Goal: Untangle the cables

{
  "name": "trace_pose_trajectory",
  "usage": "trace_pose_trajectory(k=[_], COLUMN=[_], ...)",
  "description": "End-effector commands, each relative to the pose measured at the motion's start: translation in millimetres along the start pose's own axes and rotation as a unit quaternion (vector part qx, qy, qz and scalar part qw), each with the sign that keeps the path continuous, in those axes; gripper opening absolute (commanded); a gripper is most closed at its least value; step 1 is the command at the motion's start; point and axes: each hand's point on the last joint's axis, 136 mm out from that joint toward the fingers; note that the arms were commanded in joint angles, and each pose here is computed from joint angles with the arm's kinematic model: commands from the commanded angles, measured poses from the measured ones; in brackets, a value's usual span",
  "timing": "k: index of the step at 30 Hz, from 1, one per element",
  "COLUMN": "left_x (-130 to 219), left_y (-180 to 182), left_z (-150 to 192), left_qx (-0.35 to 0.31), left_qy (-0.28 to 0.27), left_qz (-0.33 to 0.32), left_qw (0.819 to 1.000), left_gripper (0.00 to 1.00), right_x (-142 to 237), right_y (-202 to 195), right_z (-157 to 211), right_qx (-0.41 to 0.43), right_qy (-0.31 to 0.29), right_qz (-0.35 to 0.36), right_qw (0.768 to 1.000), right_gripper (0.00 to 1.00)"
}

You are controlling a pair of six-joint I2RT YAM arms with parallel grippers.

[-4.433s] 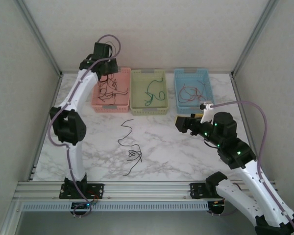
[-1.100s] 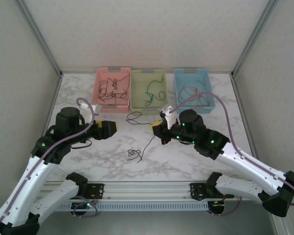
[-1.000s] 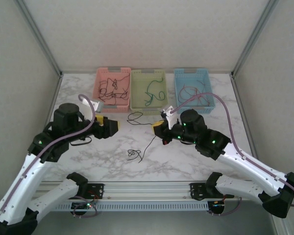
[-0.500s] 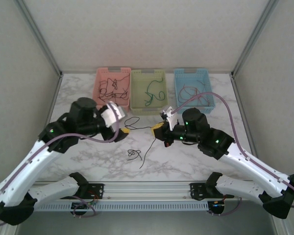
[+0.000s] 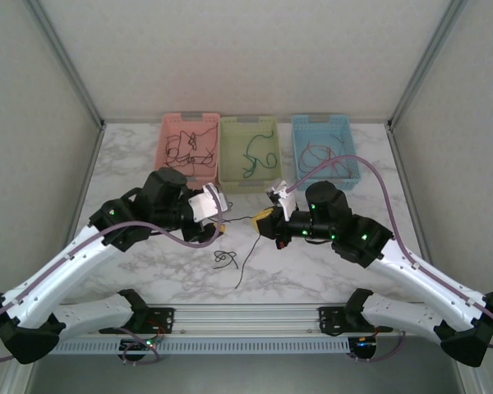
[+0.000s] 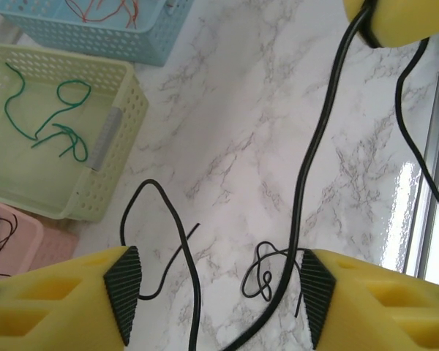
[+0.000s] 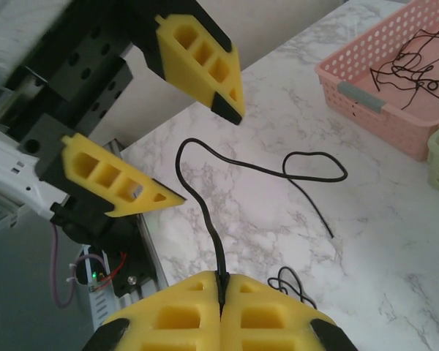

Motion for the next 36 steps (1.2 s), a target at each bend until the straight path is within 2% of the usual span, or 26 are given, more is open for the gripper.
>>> trace_pose_trajectory(k=[1, 7, 15, 22, 24, 26, 27, 28, 32, 36], left_x=[-4, -3, 3, 14, 19, 32, 40, 48, 64, 60], left_y=[-1, 2, 5, 14, 21, 31, 39, 49, 79, 89], left_z=[2, 1, -1, -15, -20, -28, -32, -34, -33, -33], left_qx=[-0.003, -0.002, 0.004, 0.054, 0.074, 0.104, 0.123, 0.145, 0.21, 0.259], left_qy=[0.008, 0.003, -0.004, -0.024, -0.034, -0.042, -0.048, -0.051, -0.053, -0.046], left_qz=[0.0, -0.011, -0.023, -0.048, -0.065, -0.094, -0.115, -0.145, -0.227, -0.239], left_qw=[1.0, 1.0, 1.0, 0.997, 0.995, 0.989, 0.985, 0.977, 0.949, 0.935], left_gripper=[0.56, 0.38, 0.0, 0.0, 0.0, 0.0, 0.0, 0.0, 0.0, 0.0], right_x=[7, 6, 9, 10, 10, 10, 10, 11, 19, 22], right_y=[8, 9, 8, 2, 0, -1, -2, -2, -4, -8], right_z=[-15, -16, -22, -20, -19, -17, -17, -17, -18, -17], right_qx=[0.005, 0.006, 0.006, 0.002, 0.001, -0.002, -0.002, -0.003, 0.0, 0.001], right_qy=[-0.011, -0.013, -0.018, -0.018, -0.018, -0.017, -0.017, -0.018, -0.037, -0.04], right_qz=[-0.016, -0.017, -0.011, 0.008, 0.012, 0.016, 0.017, 0.019, 0.031, 0.044], right_qw=[1.0, 1.0, 1.0, 1.0, 1.0, 1.0, 1.0, 1.0, 0.999, 0.998], right_gripper=[0.0, 0.0, 0.0, 0.01, 0.13, 0.43, 0.53, 0.58, 0.66, 0.68])
Point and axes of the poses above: each hand's point on the last joint's axis, 136 mm out from that joint toward the fingers, its own x axis back along the fingers, its own y axis along the line the jaws close on, z = x × y, and after that the axes turned 7 degrees about x, right-handed
